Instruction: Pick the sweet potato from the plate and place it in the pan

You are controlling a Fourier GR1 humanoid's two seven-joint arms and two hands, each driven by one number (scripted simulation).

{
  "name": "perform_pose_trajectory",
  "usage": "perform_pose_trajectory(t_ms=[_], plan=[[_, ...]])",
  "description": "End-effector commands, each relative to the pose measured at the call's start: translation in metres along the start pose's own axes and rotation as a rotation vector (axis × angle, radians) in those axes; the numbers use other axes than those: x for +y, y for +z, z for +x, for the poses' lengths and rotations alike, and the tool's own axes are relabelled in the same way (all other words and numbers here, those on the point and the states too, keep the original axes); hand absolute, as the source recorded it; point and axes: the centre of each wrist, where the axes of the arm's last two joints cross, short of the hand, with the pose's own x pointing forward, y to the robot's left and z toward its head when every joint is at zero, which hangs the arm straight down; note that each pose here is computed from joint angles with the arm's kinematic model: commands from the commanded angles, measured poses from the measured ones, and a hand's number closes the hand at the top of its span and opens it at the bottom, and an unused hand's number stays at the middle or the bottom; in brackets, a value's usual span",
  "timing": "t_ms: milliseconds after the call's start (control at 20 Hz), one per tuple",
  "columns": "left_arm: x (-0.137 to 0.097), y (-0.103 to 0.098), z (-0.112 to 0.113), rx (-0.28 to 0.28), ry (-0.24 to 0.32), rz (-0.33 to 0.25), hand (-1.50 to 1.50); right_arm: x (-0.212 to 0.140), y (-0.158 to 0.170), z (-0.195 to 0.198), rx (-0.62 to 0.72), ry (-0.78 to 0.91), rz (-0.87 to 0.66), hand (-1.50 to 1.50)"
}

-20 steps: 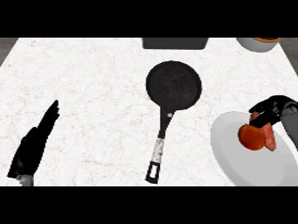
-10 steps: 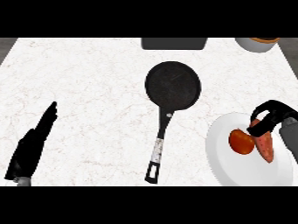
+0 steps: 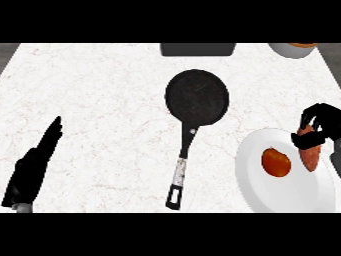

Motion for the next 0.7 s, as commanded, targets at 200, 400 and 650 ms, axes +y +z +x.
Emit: perform_pose_trajectory(t_ms=[200,400,650], plan=[[-0.012,0.001,0.003,-0.013,-0.009,-0.005,0.00,-0.048,0.019,0.035,-0.338,-0.022,-0.542,1.50],[0.009,-0.005,0.002,0.001,0.008,-0.017,0.00,-0.046,0.039,0.071,-0.433,-0.061,-0.579,1.50],[-0.002,0.003,0.010,-0.019,-0.001,-0.020,0.00,-0.070,0.026,0.137,-0.478,-0.127,-0.525,1.50]])
